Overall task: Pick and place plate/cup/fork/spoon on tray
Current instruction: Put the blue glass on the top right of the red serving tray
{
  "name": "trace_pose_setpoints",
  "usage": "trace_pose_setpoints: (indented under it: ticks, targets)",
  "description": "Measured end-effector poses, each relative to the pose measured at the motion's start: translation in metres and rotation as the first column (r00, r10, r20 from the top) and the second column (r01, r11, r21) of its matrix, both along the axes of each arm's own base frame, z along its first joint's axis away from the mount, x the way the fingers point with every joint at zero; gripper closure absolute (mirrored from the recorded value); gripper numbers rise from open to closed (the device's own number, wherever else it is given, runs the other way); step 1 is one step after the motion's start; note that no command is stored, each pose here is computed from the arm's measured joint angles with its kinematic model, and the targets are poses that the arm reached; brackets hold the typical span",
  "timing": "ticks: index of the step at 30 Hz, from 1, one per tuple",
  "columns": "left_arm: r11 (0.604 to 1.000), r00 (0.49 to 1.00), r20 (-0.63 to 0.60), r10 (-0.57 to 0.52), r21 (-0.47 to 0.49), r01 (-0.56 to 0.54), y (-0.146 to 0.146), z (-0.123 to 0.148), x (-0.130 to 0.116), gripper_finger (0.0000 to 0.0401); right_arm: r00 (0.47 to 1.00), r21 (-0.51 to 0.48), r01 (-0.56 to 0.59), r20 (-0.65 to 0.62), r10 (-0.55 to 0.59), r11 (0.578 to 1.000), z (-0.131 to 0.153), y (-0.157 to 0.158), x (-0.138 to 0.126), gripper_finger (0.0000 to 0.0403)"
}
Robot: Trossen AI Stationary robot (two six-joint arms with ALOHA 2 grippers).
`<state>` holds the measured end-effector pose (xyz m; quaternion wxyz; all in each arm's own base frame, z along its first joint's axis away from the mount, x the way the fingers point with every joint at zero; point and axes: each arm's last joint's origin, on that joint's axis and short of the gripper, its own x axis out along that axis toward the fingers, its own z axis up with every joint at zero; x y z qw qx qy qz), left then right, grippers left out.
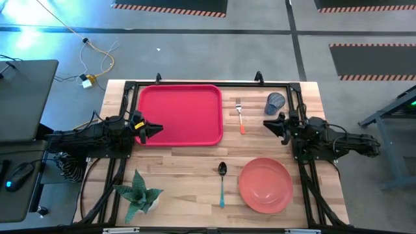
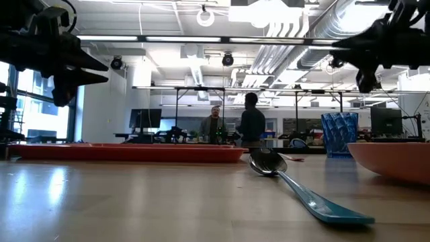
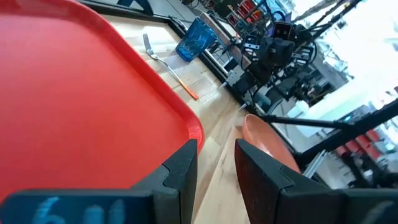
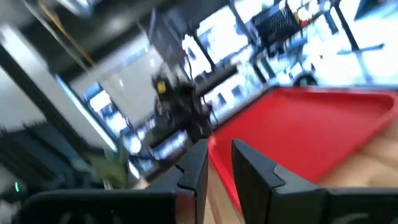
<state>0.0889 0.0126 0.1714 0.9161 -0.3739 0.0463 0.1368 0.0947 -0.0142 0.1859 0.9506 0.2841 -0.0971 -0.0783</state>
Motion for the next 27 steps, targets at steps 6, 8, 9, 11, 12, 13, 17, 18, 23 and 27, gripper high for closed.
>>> trace_pose_setpoints:
  ticks: [6, 8, 9, 11, 12, 13, 17, 18, 23, 27]
  targets:
    - [1.0, 1.0, -0.002, 0.0, 0.018, 0.0, 0.0, 0.0, 0.0, 0.0304, 0.983, -0.018, 0.088, 0.162, -0.084, 0.996, 0.016, -0.002, -0.004, 0.0341]
    - [1.0, 1.0, 0.003, -0.001, 0.019, 0.001, 0.0, 0.001, 0.0, 0.0304, 0.97, -0.03, 0.114, 0.219, -0.105, 0.993, 0.021, -0.002, -0.006, 0.0341]
    - [1.0, 1.0, 0.003, 0.0, 0.019, 0.0, 0.0, 0.001, 0.0, 0.0304, 0.962, -0.045, 0.131, 0.246, -0.116, 0.99, 0.024, -0.002, -0.007, 0.0341]
    - [1.0, 1.0, 0.003, 0.0, 0.019, 0.0, 0.0, 0.001, 0.0, 0.0304, 0.947, -0.069, 0.166, 0.29, -0.139, 0.984, 0.03, -0.003, -0.01, 0.0341]
    - [1.0, 1.0, 0.003, 0.0, 0.019, 0.0, 0.0, 0.001, 0.0, 0.0304, 0.94, -0.079, 0.19, 0.303, -0.158, 0.979, 0.034, -0.003, -0.012, 0.0341]
    - [1.0, 1.0, 0.003, 0.0, 0.019, 0.0, 0.0, 0.001, 0.0, 0.0304, 0.934, -0.09, 0.206, 0.315, -0.168, 0.974, 0.039, -0.003, -0.014, 0.0341]
    - [1.0, 1.0, 0.004, 0.0, 0.02, 0.0, 0.0, 0.001, 0.0, 0.0304, 0.914, -0.164, 0.286, 0.343, -0.217, 0.944, 0.065, -0.003, -0.023, 0.0341]
    - [1.0, 1.0, 0.006, 0.0, 0.02, 0.0, 0.0, 0.001, 0.0, 0.0304, 0.912, -0.185, 0.311, 0.336, -0.237, 0.932, 0.072, -0.003, -0.025, 0.0341]
    - [1.0, 1.0, 0.007, 0.0, 0.021, 0.0, 0.0, 0.001, 0.0, 0.0304, 0.912, -0.273, 0.409, 0.16, -0.378, 0.871, 0.106, -0.005, -0.034, 0.0341]
    - [1.0, 1.0, 0.007, 0.001, 0.021, -0.001, 0.0, 0.001, 0.0, 0.0304, 0.867, -0.314, 0.451, -0.066, -0.493, 0.835, 0.128, -0.008, -0.035, 0.0341]
